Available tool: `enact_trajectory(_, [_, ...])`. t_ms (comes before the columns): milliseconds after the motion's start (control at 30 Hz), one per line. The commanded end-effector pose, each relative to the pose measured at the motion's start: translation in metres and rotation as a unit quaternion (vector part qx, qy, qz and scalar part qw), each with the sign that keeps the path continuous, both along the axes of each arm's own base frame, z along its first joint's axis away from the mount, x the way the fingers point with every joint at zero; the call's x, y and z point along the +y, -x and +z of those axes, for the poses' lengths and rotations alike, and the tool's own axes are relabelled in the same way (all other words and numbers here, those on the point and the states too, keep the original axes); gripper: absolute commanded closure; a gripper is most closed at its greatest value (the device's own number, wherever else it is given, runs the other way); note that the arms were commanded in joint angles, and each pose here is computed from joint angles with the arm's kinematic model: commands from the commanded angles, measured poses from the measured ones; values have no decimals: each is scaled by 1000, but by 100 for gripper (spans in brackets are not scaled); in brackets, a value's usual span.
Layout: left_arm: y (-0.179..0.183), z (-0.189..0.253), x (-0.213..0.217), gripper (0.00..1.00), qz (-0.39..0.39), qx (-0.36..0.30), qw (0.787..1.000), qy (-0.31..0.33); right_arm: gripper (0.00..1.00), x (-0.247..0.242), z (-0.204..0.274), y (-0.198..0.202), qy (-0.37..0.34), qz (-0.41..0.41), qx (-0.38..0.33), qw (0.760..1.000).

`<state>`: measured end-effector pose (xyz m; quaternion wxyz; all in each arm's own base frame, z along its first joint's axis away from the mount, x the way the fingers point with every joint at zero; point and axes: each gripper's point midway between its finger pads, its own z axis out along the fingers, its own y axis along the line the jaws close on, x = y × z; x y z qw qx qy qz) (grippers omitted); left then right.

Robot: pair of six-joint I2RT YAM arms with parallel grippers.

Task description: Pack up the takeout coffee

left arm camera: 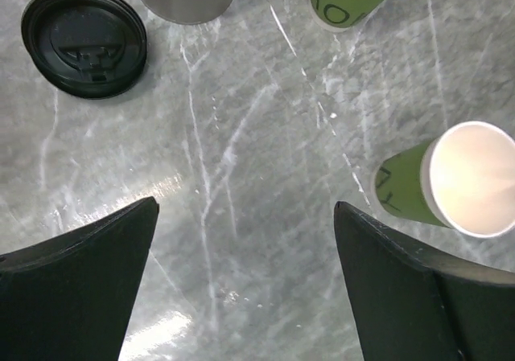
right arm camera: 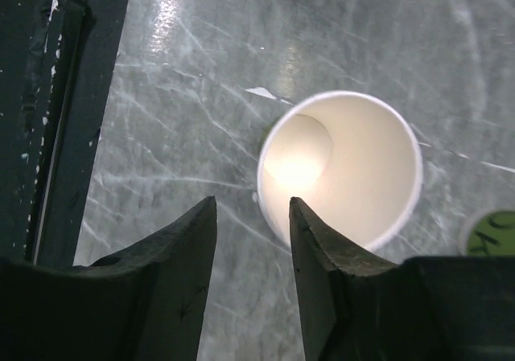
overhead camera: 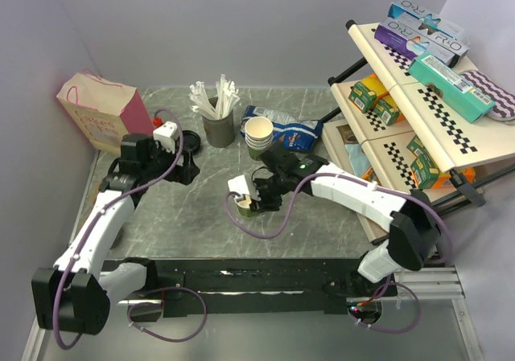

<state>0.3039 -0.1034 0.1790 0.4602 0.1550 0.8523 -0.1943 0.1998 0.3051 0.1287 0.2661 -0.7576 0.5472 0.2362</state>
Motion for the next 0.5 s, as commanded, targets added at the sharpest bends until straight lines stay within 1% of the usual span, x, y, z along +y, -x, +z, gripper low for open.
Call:
enact_trajectory(0, [-35, 29, 7, 3, -9, -52, 998, -46, 51, -13, 58, -5, -51, 5, -44, 998])
enact_trajectory(33, [-39, 29, 10, 3, -5, -47, 997, -57, 51, -19, 60, -7, -47, -3, -50, 998])
enact_trajectory(67, [-49, 44, 13, 3, -1, -61, 996, -66, 51, -24, 69, -8, -52, -9, -59, 997])
enact_trajectory(133, [-61, 35, 21, 3, 0, -40, 994, -101, 51, -34, 77, -16, -55, -38, -68, 995])
enact_trajectory(167, [-69, 47, 22, 3, -2, -50, 992, -112, 51, -40, 85, -20, -59, -54, -83, 993])
enact_trajectory(233, [-83, 38, 27, 3, -16, -35, 988, -148, 51, -49, 96, -29, -68, -97, -86, 989])
enact_trajectory(267, [-88, 46, 28, 3, -20, -31, 987, -158, 50, -55, 107, -37, -78, -122, -103, 984])
enact_trajectory(300, [-97, 31, 29, 3, -37, -11, 983, -177, 50, -58, 114, -39, -86, -138, -103, 981])
enact_trajectory(333, [-99, 27, 30, 3, -46, 4, 981, -187, 50, -65, 120, -46, -95, -170, -96, 976])
enact_trajectory(367, [-105, 35, 32, 3, -47, 9, 979, -197, 50, -69, 127, -47, -103, -187, -97, 972])
enact_trajectory(400, [-111, 16, 34, 2, -60, 37, 975, -209, 50, -72, 133, -50, -112, -201, -97, 968])
enact_trajectory(433, [-114, 14, 31, 2, -71, 43, 974, -209, 49, -78, 138, -51, -122, -223, -90, 963])
enact_trajectory(467, [-116, 8, 29, 7, -99, 53, 969, -218, 48, -82, 140, -53, -126, -234, -85, 960])
